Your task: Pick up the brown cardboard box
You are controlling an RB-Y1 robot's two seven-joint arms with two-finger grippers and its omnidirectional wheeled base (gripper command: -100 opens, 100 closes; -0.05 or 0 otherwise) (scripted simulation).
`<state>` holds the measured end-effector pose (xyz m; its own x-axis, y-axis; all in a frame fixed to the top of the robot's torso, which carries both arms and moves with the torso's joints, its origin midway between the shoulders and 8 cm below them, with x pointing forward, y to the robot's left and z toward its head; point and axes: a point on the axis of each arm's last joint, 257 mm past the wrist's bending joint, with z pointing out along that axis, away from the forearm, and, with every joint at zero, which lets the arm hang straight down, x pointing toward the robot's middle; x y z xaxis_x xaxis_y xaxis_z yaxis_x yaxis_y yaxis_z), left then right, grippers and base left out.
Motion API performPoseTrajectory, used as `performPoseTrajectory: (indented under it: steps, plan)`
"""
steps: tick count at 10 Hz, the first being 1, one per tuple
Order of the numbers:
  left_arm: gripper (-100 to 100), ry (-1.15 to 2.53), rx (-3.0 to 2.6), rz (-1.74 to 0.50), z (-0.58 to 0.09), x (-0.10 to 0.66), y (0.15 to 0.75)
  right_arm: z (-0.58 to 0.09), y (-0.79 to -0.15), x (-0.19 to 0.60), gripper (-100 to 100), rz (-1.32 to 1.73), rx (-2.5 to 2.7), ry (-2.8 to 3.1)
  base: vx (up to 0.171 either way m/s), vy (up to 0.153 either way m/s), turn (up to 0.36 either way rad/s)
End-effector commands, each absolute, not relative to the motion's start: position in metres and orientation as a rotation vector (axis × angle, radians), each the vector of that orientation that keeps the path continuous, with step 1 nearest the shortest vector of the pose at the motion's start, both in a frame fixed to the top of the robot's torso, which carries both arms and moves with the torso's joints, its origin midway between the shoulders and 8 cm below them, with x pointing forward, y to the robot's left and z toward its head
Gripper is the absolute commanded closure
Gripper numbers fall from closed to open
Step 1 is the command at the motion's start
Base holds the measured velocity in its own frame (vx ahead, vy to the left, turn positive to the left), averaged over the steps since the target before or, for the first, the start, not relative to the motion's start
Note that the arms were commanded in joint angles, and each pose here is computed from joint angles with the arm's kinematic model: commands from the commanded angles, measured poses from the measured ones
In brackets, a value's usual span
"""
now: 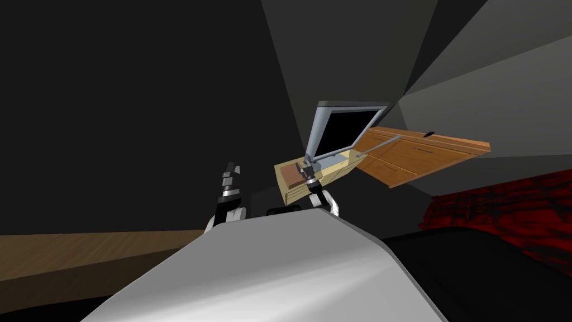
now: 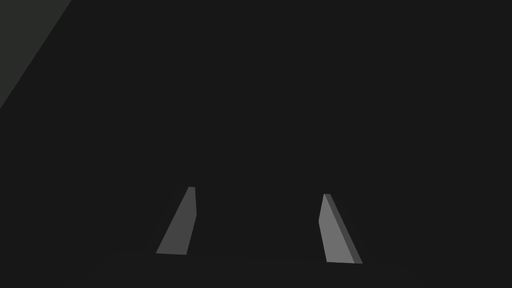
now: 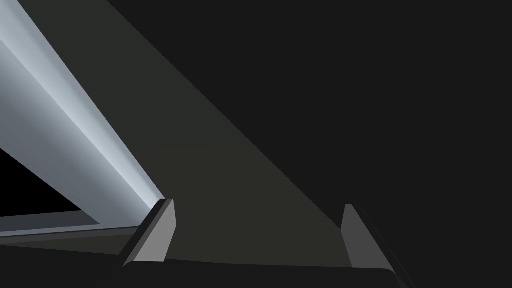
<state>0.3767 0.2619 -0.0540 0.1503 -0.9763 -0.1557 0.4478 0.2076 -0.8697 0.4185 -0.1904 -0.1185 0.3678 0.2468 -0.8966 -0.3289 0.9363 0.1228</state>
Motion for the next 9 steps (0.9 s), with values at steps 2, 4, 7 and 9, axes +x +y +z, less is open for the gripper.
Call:
performPoseTrajectory:
  steps: [2, 4, 7, 9]
  plan:
    - [0, 0.863, -0.774, -1.185, -0.054, 0.377, 0.262, -0.125, -0.188, 0.422, -100, 0.315, -0.128, 1.140, 0.005, 0.008, -0.028]
    - [0, 0.863, -0.774, -1.185, -0.054, 0.377, 0.262, -0.139, -0.182, 0.424, -100, 0.256, -0.192, 1.152, 0.007, 0.009, -0.091]
    - [0, 0.863, -0.774, -1.185, -0.054, 0.377, 0.262, -0.153, -0.176, 0.426, -100, 0.189, -0.264, 1.162, 0.006, 0.007, -0.061]
    - [0, 0.863, -0.774, -1.185, -0.054, 0.377, 0.262, -0.168, -0.170, 0.428, -100, 0.146, -0.323, 1.174, 0.005, 0.006, -0.047]
